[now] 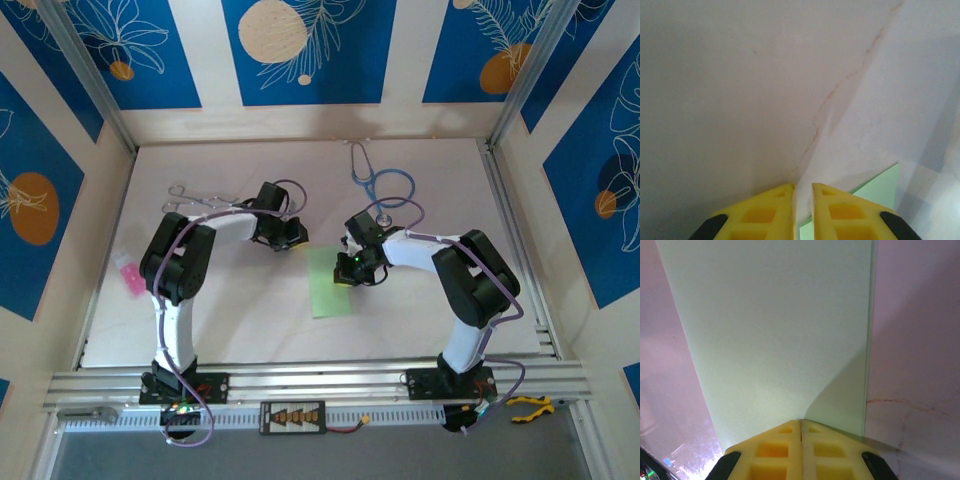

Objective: Fold a paper plane with a square sheet of paper (pick it up from the middle)
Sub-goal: First fold the square sheet of paper in half at the center of the table.

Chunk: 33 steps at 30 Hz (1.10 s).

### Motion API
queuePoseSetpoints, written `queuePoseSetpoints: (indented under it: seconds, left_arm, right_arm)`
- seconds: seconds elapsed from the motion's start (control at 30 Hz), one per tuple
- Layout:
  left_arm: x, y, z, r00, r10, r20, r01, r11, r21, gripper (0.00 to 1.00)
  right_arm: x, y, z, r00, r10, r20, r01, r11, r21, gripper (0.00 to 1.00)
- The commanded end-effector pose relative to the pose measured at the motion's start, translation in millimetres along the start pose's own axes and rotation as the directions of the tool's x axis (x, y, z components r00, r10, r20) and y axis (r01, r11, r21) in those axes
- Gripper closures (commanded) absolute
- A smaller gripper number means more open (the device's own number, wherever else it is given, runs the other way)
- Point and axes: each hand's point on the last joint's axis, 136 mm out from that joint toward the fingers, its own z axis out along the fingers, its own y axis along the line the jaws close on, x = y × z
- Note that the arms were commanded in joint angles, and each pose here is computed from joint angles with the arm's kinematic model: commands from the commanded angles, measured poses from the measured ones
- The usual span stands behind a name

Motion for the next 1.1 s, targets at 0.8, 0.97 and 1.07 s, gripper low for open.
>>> queuePoseSetpoints:
  seconds: [0.8,0.97,1.07]
  left_arm:
    - [43,-20,16,0.99,0.105,-0.09,-0.094,0.987,0.128,0.83]
    - [27,-6,16,0.995,0.076,-0.057,-0.069,0.991,0.114,0.82]
    - [17,-5,12,0.997,0.065,-0.036,-0.061,0.991,0.119,0.8]
  right_arm:
    - [38,-47,16,0.989,0.07,-0.126,-0.048,0.984,0.171,1.0]
    - [40,-48,16,0.989,0.074,-0.127,-0.051,0.983,0.174,1.0]
    - [40,-48,16,0.989,0.074,-0.128,-0.051,0.984,0.172,1.0]
